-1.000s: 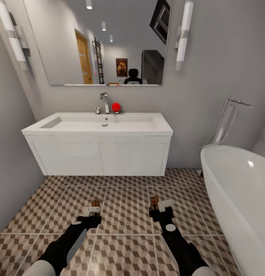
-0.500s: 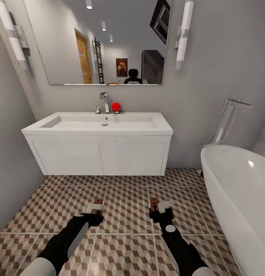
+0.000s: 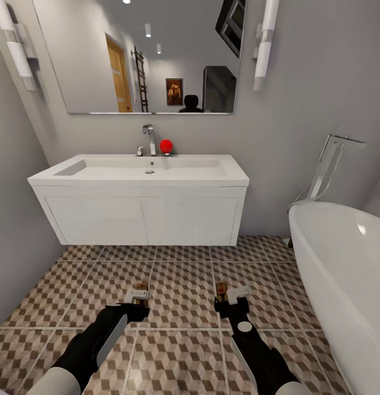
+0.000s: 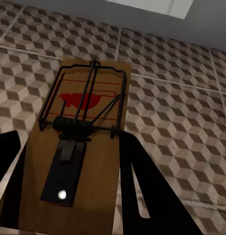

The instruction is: Take the four mousetraps from the cabinet in the bathroom and place them on the bathroom floor. Make sure all four end up on the same floor surface, and ensure that at least two of them are either under or directly next to the same bathroom sink.

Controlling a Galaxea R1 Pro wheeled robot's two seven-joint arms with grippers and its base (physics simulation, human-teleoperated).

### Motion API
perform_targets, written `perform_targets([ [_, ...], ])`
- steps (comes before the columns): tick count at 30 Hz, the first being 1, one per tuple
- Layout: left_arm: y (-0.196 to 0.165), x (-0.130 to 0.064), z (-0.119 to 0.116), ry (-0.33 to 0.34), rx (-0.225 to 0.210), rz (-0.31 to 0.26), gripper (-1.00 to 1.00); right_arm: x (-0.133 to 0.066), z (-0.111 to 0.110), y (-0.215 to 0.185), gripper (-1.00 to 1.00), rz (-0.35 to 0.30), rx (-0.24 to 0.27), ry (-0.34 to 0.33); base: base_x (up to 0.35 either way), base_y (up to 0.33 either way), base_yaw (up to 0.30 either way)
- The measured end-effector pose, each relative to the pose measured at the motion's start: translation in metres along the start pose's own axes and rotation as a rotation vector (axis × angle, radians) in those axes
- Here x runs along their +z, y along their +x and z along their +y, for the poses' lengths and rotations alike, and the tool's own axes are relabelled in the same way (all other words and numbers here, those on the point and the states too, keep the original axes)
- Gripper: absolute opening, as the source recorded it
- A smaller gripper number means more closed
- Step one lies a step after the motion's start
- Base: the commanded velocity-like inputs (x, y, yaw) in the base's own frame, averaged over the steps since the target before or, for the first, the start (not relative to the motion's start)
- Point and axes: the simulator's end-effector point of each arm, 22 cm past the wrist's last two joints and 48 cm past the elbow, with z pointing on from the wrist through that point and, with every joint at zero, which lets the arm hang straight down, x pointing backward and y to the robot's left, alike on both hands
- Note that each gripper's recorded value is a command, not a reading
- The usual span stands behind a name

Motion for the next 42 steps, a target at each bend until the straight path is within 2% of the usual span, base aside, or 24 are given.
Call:
perform_targets([
  [42, 0.1, 0.086, -0.004, 0.003, 0.0, 0.068, -1.0, 0.042, 0.026, 0.123, -1.0, 0.063, -0.001, -0.014, 0.0, 0.0, 0.0],
])
